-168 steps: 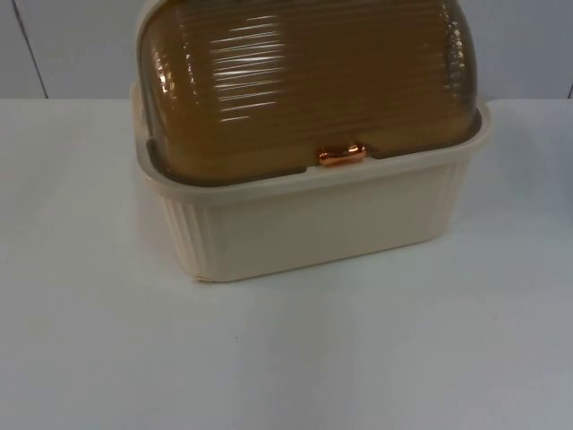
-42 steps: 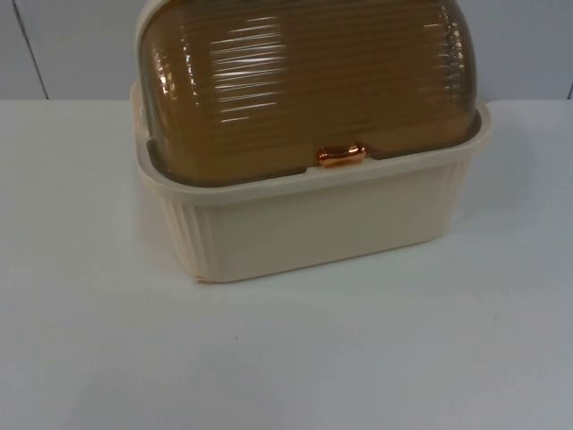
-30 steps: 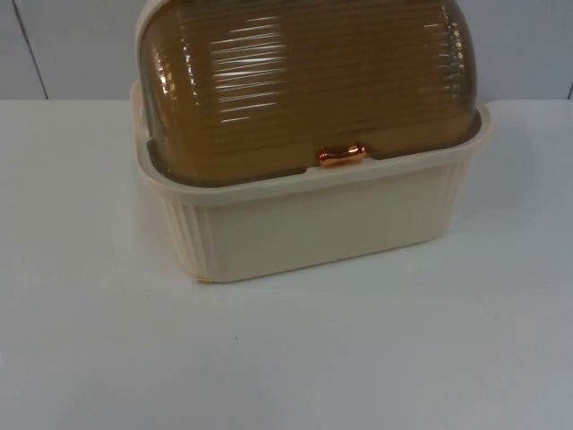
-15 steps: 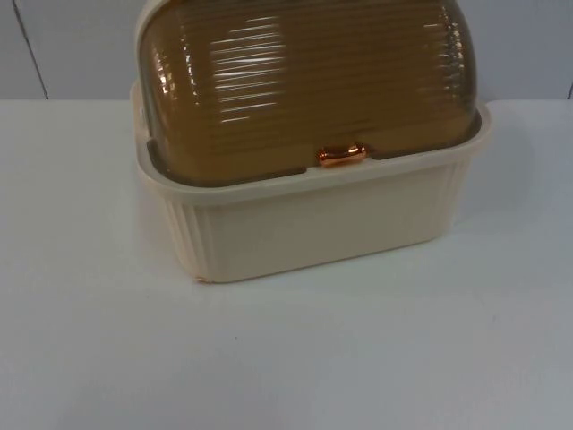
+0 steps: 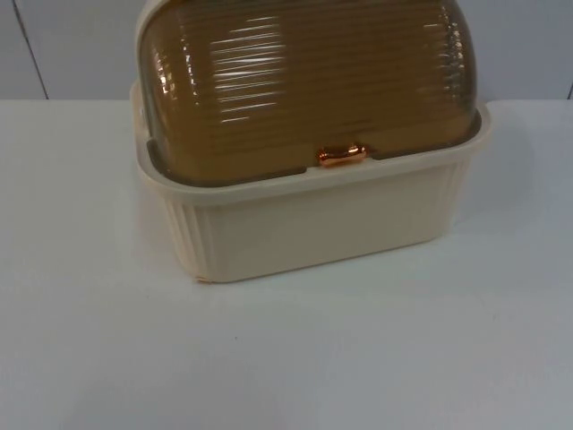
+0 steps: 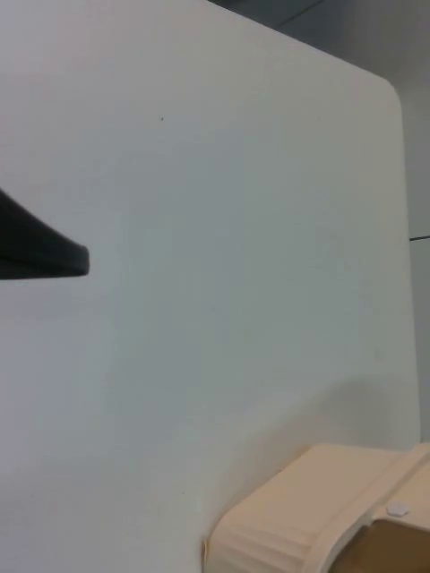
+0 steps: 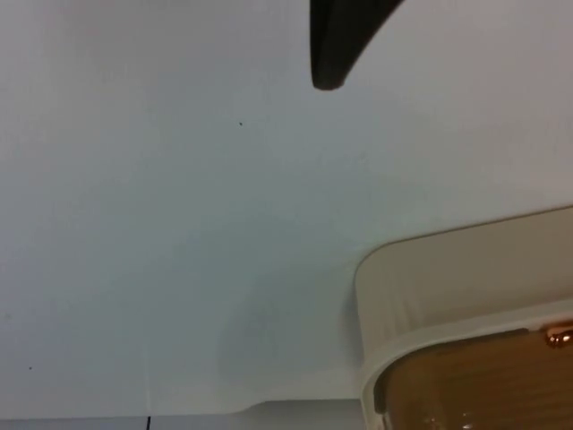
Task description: Open the box lid with the left hand, place the block into the box with the right hand, then close the box lid with the left hand.
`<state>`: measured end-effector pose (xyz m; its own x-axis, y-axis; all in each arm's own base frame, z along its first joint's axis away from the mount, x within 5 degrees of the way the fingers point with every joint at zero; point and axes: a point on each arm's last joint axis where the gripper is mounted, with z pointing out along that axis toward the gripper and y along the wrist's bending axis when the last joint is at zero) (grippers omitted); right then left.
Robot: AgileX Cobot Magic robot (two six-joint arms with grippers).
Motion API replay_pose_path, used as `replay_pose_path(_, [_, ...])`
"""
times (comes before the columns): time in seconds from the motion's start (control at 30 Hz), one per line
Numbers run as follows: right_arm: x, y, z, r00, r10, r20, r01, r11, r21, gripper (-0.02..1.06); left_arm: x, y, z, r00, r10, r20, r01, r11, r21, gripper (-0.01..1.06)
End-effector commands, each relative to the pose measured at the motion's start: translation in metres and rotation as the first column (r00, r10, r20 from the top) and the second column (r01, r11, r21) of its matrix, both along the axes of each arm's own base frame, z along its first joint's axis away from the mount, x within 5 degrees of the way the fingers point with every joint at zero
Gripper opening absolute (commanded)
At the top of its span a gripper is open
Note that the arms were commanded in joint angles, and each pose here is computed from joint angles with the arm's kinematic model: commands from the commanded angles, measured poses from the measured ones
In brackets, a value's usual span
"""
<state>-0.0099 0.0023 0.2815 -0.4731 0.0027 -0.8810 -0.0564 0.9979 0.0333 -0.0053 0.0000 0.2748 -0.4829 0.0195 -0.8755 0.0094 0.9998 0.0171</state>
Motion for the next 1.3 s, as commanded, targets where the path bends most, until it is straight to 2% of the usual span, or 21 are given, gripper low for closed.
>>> replay_pose_path(0.0, [-0.0001,0.0003,0.0003,1.000,0.003,0.006,-0.003,1.000,0.007,1.05,0.0005,-0.0008,-0.0003,1.000,-0.001,0.010,0.001,1.000,-0.018,1.02])
replay_pose_path(0.2, [0.0000,0.0002,0.0005,1.000,0.002,0.008,-0.002,1.000,0.006,1.05,0.0004,0.0036,-0.0003,0.997,0.080,0.009,-0.079,0.995,-0.064,1.02])
replay_pose_path(1.27, [0.0000,-0.0001,0.0005,1.000,0.000,0.009,0.000,1.000,0.003,1.05,0.0004,0.0036,-0.0003,0.997,0.077,0.009,-0.077,0.995,-0.060,1.02])
